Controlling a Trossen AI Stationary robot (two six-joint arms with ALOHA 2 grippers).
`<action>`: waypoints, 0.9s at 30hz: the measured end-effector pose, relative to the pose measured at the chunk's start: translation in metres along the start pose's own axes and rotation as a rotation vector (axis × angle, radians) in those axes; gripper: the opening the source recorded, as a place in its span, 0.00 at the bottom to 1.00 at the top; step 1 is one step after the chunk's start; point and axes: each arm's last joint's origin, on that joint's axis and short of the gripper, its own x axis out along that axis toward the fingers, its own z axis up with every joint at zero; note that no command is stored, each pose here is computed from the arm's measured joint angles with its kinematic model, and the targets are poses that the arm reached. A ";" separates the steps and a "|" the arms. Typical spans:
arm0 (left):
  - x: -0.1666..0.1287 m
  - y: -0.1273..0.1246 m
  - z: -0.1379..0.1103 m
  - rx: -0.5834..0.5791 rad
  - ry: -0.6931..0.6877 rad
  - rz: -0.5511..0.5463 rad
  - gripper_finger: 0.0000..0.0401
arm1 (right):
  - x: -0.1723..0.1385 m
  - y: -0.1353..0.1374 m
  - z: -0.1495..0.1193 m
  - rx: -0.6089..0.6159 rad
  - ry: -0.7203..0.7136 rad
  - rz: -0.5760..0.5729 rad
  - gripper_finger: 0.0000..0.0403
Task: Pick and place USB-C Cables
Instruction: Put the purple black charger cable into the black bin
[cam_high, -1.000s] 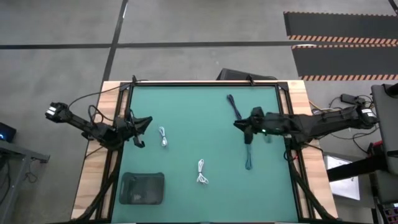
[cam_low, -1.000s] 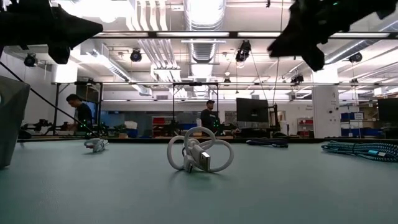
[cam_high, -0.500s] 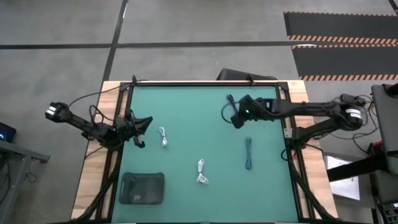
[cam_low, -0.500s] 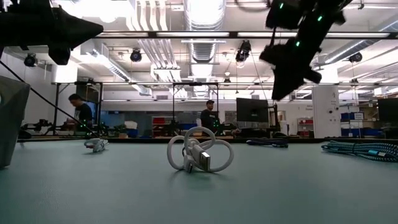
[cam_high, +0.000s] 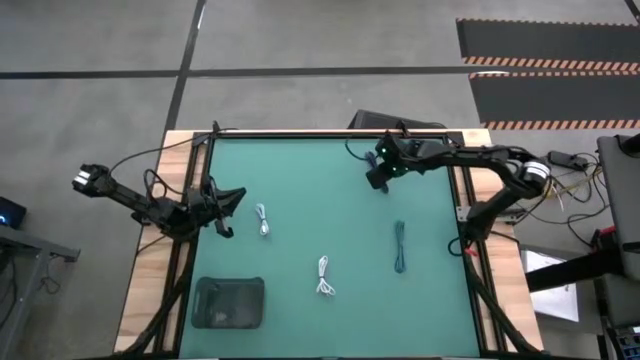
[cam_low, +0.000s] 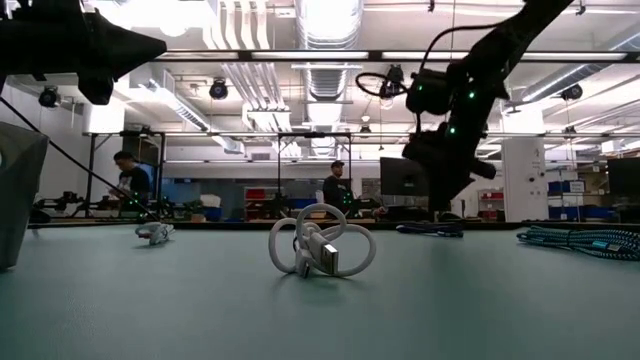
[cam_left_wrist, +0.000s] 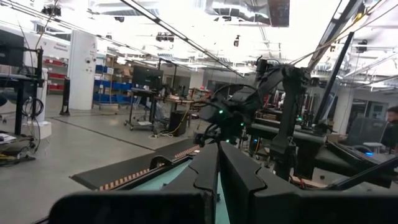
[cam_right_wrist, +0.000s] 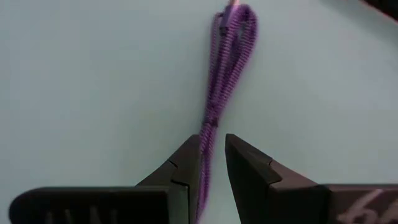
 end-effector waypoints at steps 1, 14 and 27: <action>0.000 0.000 0.000 0.000 0.000 0.000 0.00 | 0.003 -0.001 0.000 -0.006 0.005 0.001 0.17; 0.000 0.000 0.000 -0.001 0.000 0.008 0.00 | 0.024 -0.002 0.001 -0.007 0.018 -0.017 0.40; 0.000 0.000 0.000 -0.002 -0.001 0.011 0.00 | 0.046 -0.002 -0.005 -0.010 0.079 -0.047 0.37</action>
